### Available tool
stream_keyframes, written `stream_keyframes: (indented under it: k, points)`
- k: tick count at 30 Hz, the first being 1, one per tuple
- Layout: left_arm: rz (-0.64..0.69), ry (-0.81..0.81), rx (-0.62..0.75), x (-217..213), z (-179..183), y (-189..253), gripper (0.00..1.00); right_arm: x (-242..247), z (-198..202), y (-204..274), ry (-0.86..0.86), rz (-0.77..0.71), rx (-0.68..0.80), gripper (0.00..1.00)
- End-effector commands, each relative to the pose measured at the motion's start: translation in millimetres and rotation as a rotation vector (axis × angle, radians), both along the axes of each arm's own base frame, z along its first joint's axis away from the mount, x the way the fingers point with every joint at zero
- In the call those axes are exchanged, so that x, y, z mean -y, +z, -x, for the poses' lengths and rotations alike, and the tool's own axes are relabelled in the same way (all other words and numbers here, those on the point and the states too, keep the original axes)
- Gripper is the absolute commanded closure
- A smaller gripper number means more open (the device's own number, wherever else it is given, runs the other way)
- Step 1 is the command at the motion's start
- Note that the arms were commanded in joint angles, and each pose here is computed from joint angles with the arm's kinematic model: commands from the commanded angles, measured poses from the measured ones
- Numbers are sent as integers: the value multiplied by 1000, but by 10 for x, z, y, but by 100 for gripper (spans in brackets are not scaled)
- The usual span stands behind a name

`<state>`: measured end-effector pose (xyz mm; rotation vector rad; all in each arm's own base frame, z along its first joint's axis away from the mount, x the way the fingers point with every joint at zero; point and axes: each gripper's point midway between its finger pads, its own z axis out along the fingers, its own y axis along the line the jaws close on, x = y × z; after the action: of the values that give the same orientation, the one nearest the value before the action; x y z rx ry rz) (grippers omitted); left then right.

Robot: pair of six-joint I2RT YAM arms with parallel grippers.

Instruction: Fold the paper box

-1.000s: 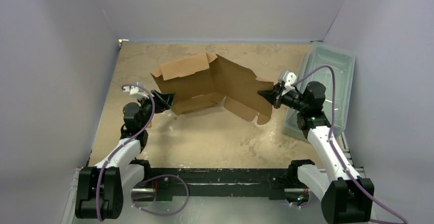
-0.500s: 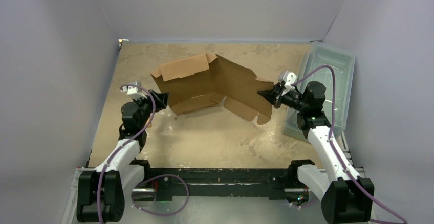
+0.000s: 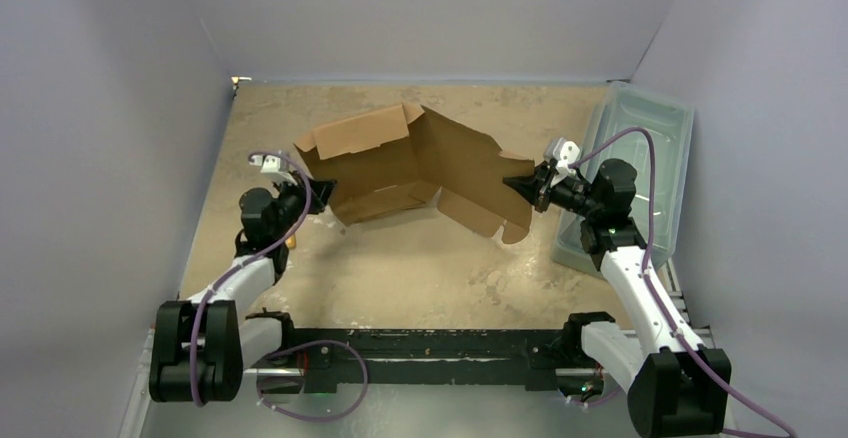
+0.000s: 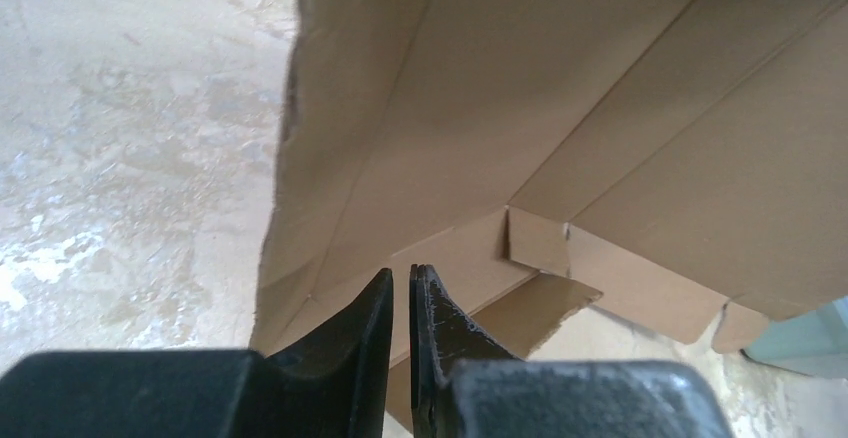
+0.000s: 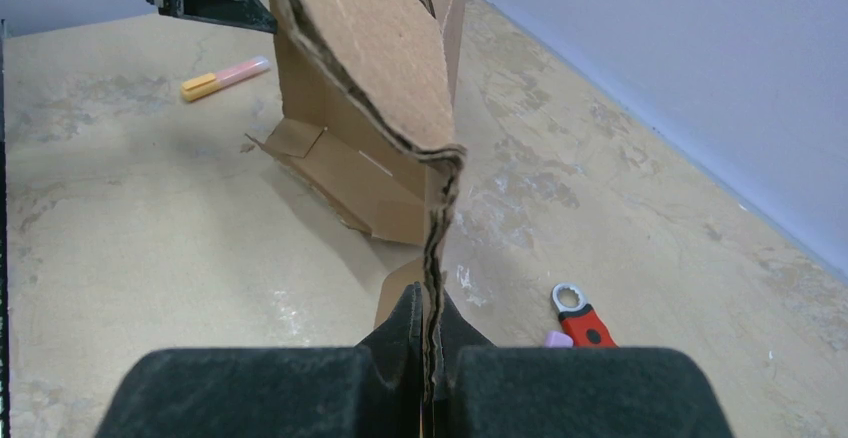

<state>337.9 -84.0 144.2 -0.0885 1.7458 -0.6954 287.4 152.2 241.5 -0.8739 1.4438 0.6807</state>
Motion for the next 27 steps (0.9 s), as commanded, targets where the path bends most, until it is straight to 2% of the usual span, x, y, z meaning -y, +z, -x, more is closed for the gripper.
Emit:
stream_keyframes:
  k: [1,4,6,8,10,14,19,23,27]
  points:
    - [45,-57,106,124,106,351,90,-34,38,268,28,-9,67,100]
    - [4,-39,91,202,183,394,87,-33,38,270,26,-9,67,100]
    - [-25,64,35,58,163,397,80,-19,18,269,12,-8,65,100]
    - [-60,200,-39,-205,160,314,67,-4,-2,275,-1,-6,66,100]
    - [-76,320,-85,-439,184,238,50,6,-12,273,-10,-5,65,100]
    - [-49,393,-79,-601,160,185,30,3,-7,272,-9,-6,64,100]
    - [-17,236,9,-391,-29,289,28,8,-11,271,-12,-5,64,100]
    - [2,145,-3,-272,-216,227,29,7,-15,265,-11,-5,62,100]
    - [8,67,15,-187,-316,211,45,6,-16,258,-10,-5,60,100]
